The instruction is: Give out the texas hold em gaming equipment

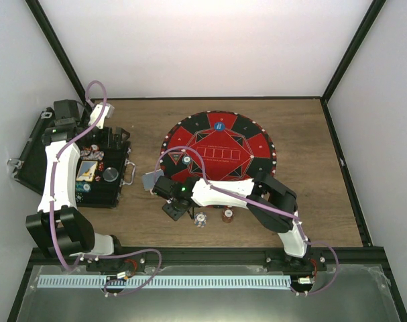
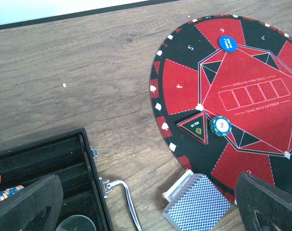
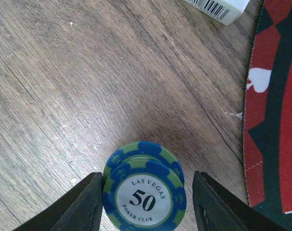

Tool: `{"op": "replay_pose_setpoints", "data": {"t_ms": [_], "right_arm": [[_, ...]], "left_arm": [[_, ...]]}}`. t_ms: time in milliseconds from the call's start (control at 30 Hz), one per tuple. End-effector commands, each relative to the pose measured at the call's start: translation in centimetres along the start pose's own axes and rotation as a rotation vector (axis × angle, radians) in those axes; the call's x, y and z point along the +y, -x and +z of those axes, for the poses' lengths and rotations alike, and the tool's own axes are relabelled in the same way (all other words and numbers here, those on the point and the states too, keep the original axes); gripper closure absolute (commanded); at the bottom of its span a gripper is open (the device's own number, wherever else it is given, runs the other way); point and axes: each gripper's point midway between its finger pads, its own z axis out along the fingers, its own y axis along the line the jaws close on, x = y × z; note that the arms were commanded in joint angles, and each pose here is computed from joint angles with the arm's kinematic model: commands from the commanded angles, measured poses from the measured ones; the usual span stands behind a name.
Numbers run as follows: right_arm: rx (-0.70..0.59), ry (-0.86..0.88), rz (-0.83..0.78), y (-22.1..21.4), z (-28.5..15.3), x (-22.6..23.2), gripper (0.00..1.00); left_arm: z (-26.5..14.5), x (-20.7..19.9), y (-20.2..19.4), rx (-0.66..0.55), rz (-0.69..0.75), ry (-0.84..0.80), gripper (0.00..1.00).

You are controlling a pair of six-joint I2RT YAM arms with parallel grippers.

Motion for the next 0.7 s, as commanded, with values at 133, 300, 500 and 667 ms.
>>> {"op": "replay_pose_setpoints", "data": {"t_ms": [133, 300, 500, 667], "right_arm": [[0.003, -0.005, -0.003, 0.20, 0.11, 0.26, 0.50], [0.020, -0.015, -0.005, -0.29, 0.56, 0.09, 0.46], [0.004, -0.018, -0.006, 0.05, 0.32, 0.07, 0.52], [0.002, -0.019, -0.002, 0.05, 0.37, -0.03, 0.66]], "left_arm": [[-1.34, -0.23, 1.25, -0.039, 0.035, 0.014, 0.00], [-1.33, -0.20, 1.18, -0.037, 0.032, 0.016, 0.00], [-1.31, -0.15, 1.26, -0.039, 0.033, 0.017, 0.00], [-1.27, -0.14, 1.17, -0.037, 0.034, 0.018, 0.00]]}}
